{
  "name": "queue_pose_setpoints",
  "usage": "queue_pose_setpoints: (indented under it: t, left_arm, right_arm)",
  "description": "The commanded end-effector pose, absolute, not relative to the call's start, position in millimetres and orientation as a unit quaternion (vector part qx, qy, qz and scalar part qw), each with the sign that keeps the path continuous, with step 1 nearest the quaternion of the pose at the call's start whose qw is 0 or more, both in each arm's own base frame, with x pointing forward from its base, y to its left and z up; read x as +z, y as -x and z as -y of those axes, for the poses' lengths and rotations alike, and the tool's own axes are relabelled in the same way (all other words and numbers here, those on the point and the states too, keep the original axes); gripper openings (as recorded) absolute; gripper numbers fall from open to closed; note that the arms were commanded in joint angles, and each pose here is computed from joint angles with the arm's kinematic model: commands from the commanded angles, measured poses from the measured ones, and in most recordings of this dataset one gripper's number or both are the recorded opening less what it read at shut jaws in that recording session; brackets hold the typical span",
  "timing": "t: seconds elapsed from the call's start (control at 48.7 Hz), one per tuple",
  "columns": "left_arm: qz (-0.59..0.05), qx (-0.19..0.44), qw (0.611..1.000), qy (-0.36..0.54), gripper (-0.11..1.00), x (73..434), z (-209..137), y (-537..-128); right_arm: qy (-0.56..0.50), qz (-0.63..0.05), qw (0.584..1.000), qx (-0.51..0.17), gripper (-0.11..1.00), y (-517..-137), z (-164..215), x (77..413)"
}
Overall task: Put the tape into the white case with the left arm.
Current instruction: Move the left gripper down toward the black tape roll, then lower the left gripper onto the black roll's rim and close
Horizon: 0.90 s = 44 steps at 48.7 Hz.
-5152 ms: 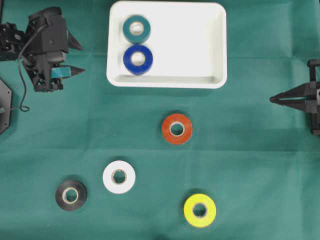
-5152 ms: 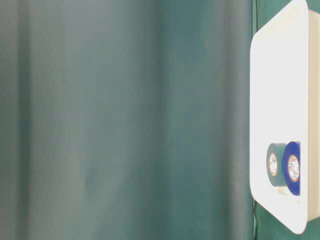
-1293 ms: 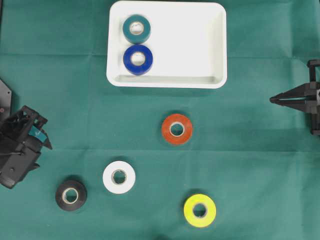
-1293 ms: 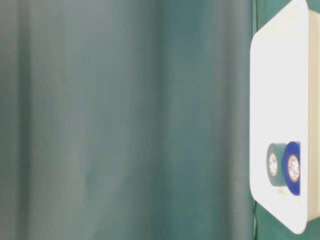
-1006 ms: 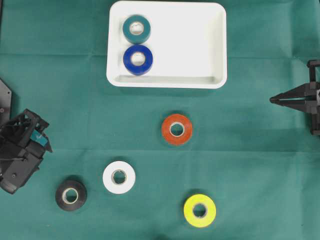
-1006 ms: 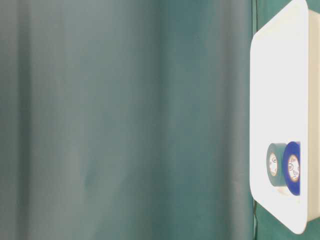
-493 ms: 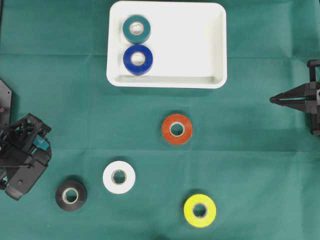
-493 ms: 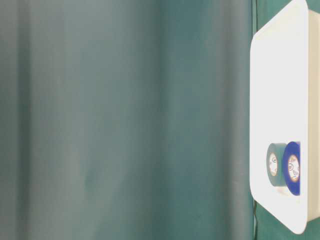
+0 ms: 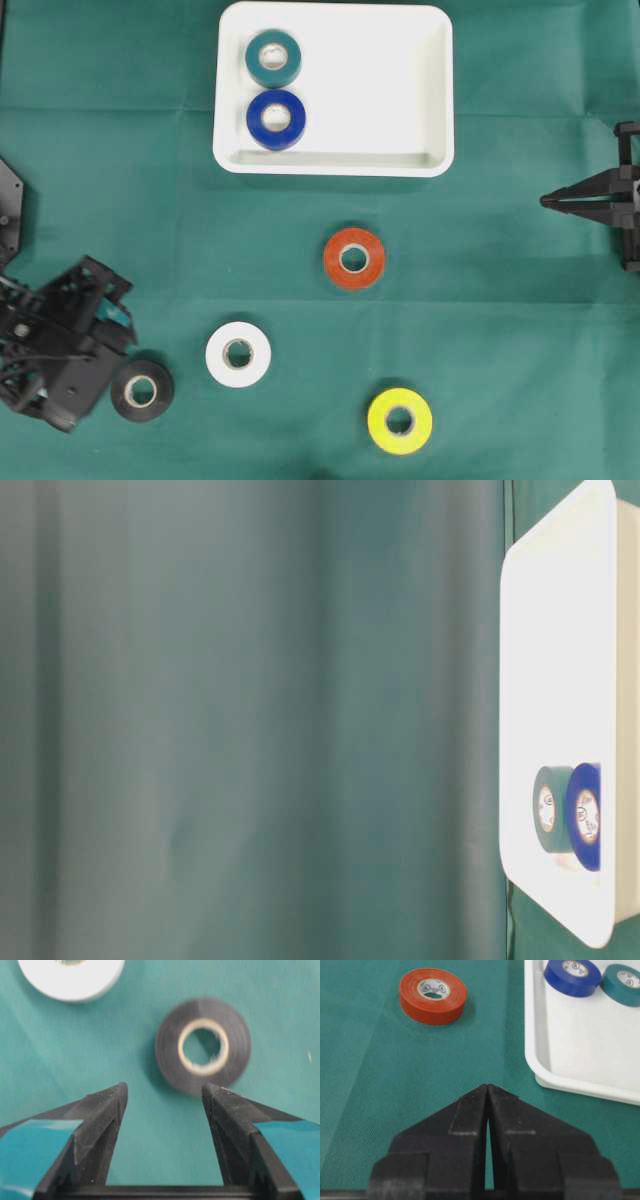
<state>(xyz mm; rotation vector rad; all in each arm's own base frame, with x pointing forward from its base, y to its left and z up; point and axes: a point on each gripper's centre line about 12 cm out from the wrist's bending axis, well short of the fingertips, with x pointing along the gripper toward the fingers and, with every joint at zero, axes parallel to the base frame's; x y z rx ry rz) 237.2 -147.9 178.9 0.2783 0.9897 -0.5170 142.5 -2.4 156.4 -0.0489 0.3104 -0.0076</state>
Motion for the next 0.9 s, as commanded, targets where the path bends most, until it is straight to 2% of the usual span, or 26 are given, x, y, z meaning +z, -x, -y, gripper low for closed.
queue_pose_setpoints:
  t: [0.0, 0.411, 0.554, 0.883]
  left_arm:
    - [-0.457, -0.246, 0.845, -0.128, 0.62, 184, 156, -250]
    - [-0.489, -0.239, 0.828, -0.135, 0.62, 149, 166, -266]
    - [-0.483, -0.239, 0.832, -0.133, 0.62, 140, 169, -272]
    - [-0.502, -0.235, 0.821, -0.137, 0.62, 121, 169, -270]
  right_arm:
    - [0.025, -0.146, 0.989, -0.004, -0.09, -145, 3, 161]
    - [0.024, -0.146, 0.989, -0.004, -0.09, -145, 3, 161]
    - [0.024, -0.146, 0.989, -0.004, -0.1, -145, 3, 161]
    - [0.024, -0.146, 0.989, -0.005, -0.1, -145, 3, 161]
